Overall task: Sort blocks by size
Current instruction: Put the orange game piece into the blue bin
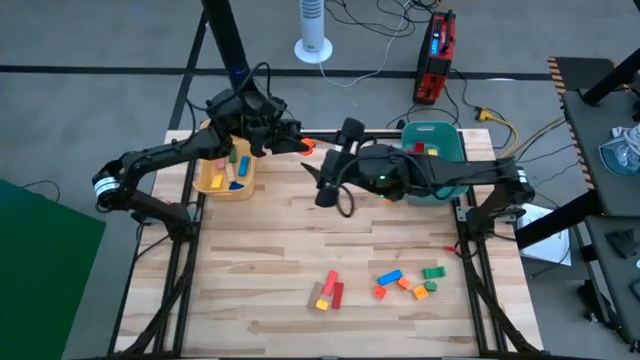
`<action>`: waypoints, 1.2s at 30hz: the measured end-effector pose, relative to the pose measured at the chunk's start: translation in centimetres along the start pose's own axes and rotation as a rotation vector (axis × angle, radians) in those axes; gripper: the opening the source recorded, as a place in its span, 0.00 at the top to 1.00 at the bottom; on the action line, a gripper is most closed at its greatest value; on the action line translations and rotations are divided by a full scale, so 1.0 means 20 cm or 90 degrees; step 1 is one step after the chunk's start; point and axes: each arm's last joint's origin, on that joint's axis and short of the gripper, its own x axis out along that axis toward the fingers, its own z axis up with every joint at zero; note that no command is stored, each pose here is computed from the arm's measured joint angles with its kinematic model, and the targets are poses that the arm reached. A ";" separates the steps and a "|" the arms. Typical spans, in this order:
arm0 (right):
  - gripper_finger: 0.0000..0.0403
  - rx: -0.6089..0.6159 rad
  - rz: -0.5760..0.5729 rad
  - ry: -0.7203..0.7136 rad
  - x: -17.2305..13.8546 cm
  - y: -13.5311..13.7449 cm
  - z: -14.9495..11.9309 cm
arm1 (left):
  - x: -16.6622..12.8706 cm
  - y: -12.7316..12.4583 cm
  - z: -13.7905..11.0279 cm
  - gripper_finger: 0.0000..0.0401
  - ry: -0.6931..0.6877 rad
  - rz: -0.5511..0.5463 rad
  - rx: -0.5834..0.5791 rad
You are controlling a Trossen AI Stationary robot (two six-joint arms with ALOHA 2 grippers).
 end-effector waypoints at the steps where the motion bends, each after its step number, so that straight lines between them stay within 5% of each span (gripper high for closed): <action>1: 0.31 -0.003 -0.013 0.003 0.02 0.01 0.01 | 0.00 0.00 0.00 0.70 0.001 0.000 -0.003; 14: 0.26 -0.010 -0.055 0.032 0.11 0.01 0.05 | 0.01 -0.12 0.08 0.70 0.022 -0.063 0.016; 36: 0.57 -0.053 -0.015 0.001 0.09 -0.01 0.08 | 0.04 -0.09 0.08 0.64 0.031 -0.063 0.022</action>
